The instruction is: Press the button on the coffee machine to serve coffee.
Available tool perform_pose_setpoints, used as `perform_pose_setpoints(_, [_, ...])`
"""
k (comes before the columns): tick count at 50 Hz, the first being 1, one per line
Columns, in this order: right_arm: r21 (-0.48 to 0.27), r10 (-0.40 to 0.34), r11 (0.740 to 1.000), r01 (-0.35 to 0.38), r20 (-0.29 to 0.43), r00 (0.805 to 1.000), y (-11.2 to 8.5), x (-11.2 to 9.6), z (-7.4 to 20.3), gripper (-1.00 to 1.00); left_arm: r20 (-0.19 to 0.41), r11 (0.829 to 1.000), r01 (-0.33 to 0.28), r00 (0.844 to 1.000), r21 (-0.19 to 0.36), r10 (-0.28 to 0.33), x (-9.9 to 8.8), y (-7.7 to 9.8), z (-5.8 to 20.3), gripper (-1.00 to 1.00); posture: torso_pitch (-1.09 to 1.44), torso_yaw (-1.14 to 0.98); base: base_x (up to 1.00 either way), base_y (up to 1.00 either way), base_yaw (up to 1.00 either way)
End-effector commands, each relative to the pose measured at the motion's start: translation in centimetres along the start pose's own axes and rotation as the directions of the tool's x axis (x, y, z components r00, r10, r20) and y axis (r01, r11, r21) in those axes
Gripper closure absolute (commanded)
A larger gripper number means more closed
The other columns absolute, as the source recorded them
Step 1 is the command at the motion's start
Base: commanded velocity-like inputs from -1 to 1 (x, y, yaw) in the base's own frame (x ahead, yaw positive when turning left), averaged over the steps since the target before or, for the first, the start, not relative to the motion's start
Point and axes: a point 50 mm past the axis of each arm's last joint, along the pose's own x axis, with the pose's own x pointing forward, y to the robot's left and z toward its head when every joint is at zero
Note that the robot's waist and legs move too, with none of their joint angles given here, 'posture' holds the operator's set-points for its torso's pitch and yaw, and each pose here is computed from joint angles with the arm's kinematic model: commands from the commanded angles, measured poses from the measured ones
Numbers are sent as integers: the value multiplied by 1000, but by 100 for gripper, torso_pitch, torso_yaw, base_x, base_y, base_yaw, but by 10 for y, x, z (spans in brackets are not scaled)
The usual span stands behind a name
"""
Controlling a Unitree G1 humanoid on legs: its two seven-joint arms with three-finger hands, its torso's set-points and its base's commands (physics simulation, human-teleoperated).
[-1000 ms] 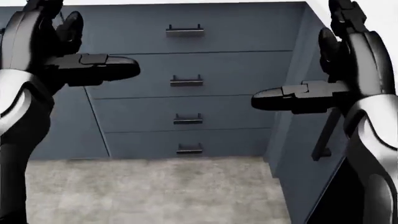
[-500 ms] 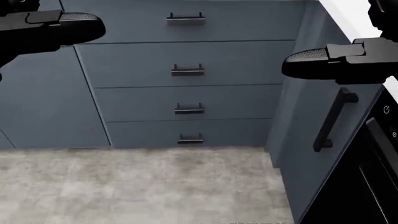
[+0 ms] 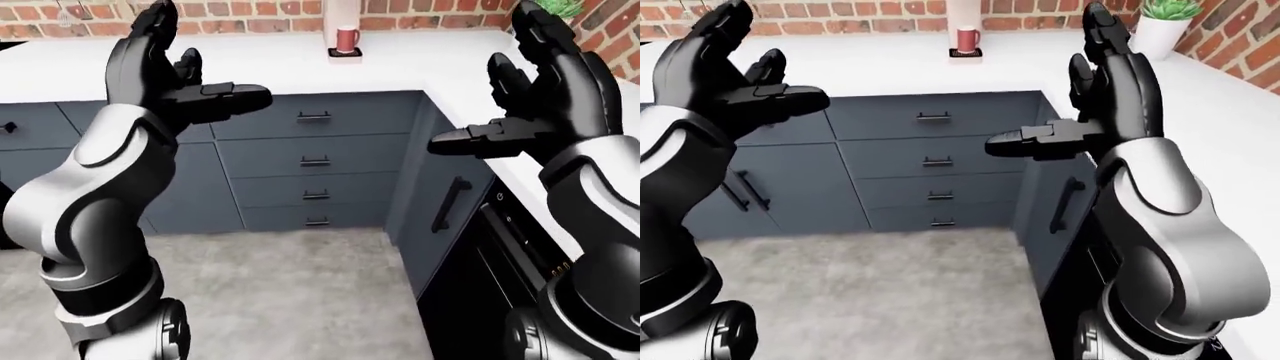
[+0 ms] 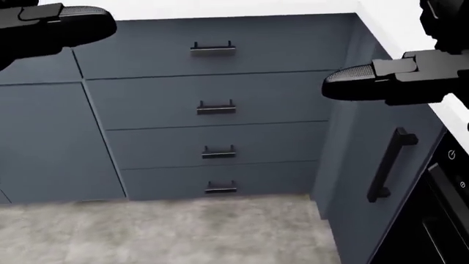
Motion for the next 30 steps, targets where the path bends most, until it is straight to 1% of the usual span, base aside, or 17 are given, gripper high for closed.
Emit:
perform_pose_setpoints(1, [-2, -37, 999, 37, 81, 996, -5, -2, 13, -100, 83, 999, 33, 996, -6, -33, -3, -6, 16, -100, 0, 0, 30, 0, 0])
perform_pose_setpoints(30, [-2, -23, 1000, 23, 71, 997, -3, 0, 9, -100, 81, 999, 37, 996, -6, -36, -4, -7, 15, -100, 0, 0, 31, 0, 0])
